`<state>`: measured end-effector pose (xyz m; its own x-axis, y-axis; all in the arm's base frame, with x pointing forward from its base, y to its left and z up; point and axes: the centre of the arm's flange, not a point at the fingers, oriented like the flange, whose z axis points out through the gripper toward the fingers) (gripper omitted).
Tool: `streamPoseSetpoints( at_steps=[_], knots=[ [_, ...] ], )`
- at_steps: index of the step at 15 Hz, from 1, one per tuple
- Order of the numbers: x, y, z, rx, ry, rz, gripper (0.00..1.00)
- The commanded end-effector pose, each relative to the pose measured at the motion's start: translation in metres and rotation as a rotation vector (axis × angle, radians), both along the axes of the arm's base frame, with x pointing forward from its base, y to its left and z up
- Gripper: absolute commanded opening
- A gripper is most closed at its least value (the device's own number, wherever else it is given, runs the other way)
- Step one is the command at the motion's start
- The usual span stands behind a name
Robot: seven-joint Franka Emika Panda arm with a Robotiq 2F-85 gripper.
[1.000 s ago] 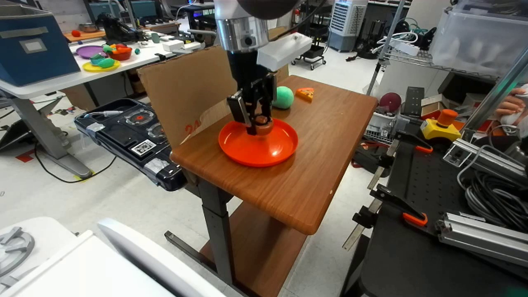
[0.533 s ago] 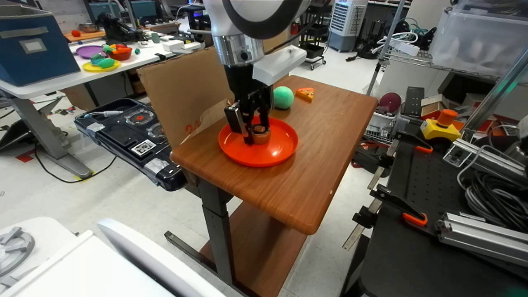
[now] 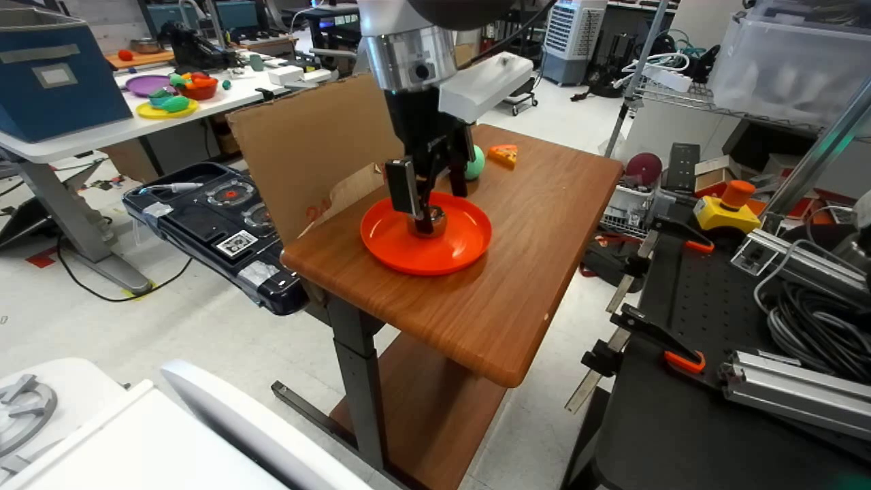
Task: Put the donut on the plate
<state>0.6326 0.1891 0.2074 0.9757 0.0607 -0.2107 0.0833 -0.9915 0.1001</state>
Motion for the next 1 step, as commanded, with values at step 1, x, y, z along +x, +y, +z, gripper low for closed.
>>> streamPoseSetpoints(
  at_steps=[1],
  knots=[
    [-0.0032, -0.0013, 0.0028, -0.002, 0.002, -0.002, 1.0]
  ],
)
